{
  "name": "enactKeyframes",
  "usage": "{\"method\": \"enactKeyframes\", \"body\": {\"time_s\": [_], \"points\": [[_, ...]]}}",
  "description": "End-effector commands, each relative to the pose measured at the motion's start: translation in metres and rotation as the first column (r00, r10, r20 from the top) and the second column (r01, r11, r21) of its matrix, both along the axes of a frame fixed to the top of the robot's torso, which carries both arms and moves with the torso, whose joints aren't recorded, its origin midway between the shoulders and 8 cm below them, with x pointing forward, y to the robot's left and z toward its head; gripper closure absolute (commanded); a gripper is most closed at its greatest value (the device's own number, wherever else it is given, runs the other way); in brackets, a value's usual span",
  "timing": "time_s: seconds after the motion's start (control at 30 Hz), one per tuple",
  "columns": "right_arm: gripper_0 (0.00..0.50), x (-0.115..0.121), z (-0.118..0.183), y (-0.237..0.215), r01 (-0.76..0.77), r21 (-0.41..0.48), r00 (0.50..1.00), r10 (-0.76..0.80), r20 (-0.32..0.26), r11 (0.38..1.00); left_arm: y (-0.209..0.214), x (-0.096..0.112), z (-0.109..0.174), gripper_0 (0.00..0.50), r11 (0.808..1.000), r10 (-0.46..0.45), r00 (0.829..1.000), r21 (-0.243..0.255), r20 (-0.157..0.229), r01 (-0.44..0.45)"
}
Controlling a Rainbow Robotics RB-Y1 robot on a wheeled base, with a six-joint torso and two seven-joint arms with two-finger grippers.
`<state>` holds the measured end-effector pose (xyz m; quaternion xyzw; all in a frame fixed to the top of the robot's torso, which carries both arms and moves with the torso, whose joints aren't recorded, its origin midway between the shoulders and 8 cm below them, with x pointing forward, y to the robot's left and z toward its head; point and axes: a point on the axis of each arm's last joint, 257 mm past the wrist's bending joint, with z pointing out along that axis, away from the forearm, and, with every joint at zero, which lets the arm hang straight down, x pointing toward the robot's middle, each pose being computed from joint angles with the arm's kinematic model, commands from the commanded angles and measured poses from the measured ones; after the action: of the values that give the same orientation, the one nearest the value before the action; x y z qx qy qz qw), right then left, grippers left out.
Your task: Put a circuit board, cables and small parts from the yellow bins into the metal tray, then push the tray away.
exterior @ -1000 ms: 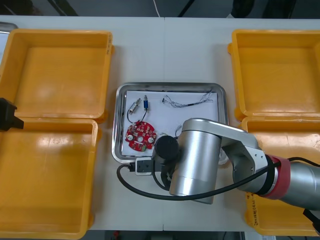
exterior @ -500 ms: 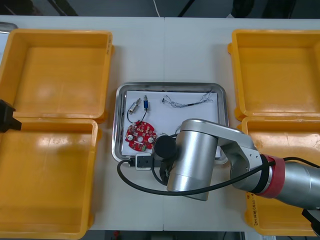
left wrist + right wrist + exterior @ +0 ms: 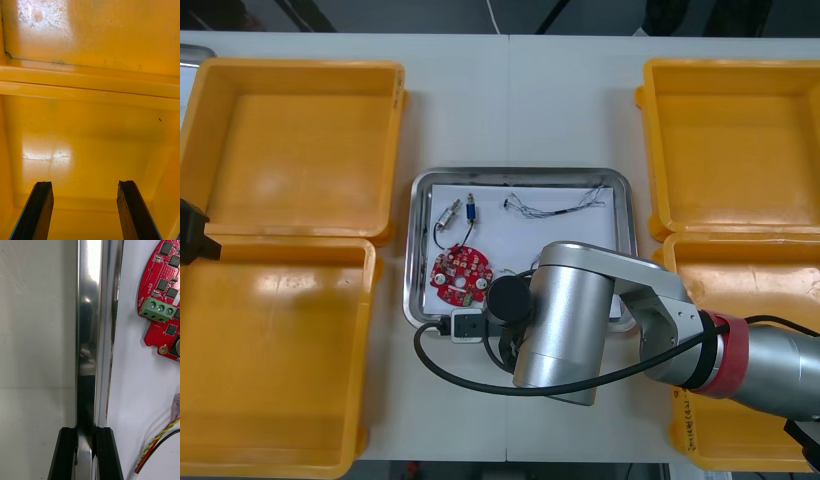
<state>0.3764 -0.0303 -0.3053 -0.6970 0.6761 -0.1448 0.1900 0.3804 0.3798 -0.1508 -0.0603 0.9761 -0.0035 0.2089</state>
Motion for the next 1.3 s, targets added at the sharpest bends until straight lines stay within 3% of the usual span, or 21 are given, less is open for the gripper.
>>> {"method": "enactKeyframes", "body": {"time_s": [0.03, 0.4, 0.67, 1.3], "points": [[0.5, 0.003, 0.008, 0.011, -0.056, -0.006, 0.998, 0.057, 0.035, 0.998, 0.005, -0.004, 0.003, 0.0, 0.996, -0.073, 0.997, 0.043, 0.013, 0.072], [0.5, 0.02, 0.019, 0.007, -0.043, -0.019, 0.995, 0.044, 0.094, 0.999, 0.005, -0.004, 0.003, 0.0, 0.996, -0.073, 0.997, 0.043, 0.013, 0.072], [0.5, 0.054, 0.033, 0.011, -0.035, -0.02, 0.988, 0.038, 0.151, 0.999, 0.005, -0.004, 0.003, 0.0, 0.996, -0.073, 0.997, 0.043, 0.013, 0.072], [0.5, 0.105, 0.074, 0.017, -0.002, -0.059, 0.98, 0.013, 0.199, 0.998, 0.005, -0.004, 0.003, 0.0, 0.996, -0.073, 0.997, 0.043, 0.013, 0.072]]}}
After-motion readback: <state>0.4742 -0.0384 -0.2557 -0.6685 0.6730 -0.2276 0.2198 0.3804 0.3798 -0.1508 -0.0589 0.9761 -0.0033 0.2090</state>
